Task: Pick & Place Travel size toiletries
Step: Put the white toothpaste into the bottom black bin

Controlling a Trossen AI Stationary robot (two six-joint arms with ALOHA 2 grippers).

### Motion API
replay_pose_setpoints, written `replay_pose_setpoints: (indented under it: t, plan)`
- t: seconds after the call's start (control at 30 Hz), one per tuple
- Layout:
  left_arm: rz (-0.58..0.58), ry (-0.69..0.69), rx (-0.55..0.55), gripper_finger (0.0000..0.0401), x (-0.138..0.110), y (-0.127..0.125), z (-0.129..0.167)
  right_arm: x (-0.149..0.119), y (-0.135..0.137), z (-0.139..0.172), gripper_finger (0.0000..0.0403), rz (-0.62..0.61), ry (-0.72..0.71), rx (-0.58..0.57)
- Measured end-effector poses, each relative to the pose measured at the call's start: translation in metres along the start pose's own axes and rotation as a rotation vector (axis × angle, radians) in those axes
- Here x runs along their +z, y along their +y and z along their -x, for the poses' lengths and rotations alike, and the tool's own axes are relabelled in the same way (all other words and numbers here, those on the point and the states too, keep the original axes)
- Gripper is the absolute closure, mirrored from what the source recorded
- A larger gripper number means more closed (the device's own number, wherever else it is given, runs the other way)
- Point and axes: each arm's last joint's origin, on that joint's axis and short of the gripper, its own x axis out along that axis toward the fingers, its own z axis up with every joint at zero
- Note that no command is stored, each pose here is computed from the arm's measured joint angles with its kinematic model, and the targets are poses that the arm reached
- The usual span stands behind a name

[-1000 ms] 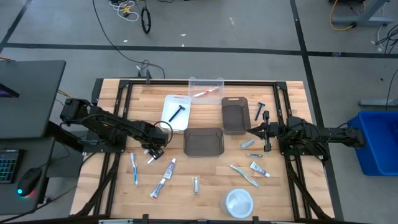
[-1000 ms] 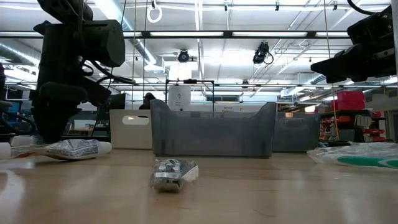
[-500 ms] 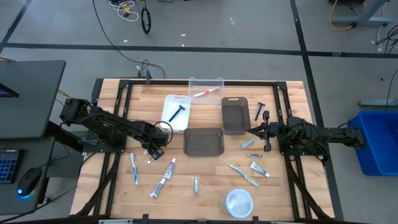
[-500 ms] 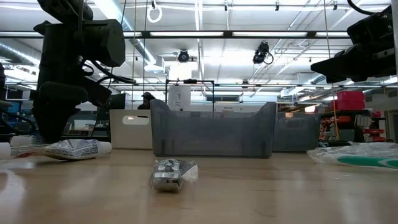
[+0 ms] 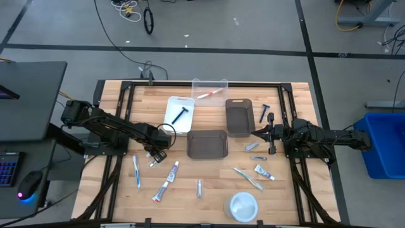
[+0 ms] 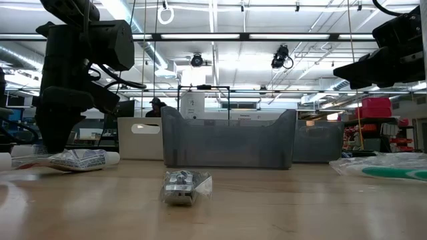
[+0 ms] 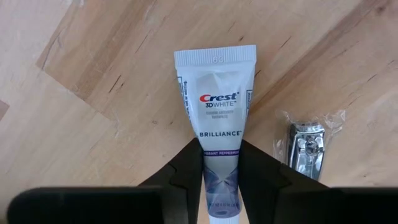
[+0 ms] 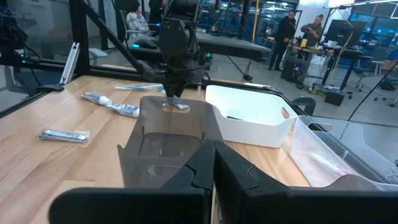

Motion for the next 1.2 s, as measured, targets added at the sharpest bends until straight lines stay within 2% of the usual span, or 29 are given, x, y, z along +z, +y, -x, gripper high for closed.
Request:
replay_pose_setpoints:
  t: [0.17,0.37,0.83,1.2]
  plan:
    - [-0.015,-0.002,-0.013,0.0306,0.000,0.000,0.003,0.000,0.000,0.000,0.0389,0.000,0.000,0.000]
    - [-0.015,-0.029,-0.048,0.0307,0.001,-0.002,0.022,0.000,0.000,0.000,0.0389,0.000,0.000,0.000]
    - [-0.040,-0.154,-0.208,0.0309,0.006,-0.007,0.070,0.000,0.000,0.000,0.0389,0.000,0.000,0.000]
    - [-0.101,-0.180,-0.192,0.0312,0.007,-0.007,0.076,0.000,0.000,0.000,0.0389,0.000,0.000,0.000]
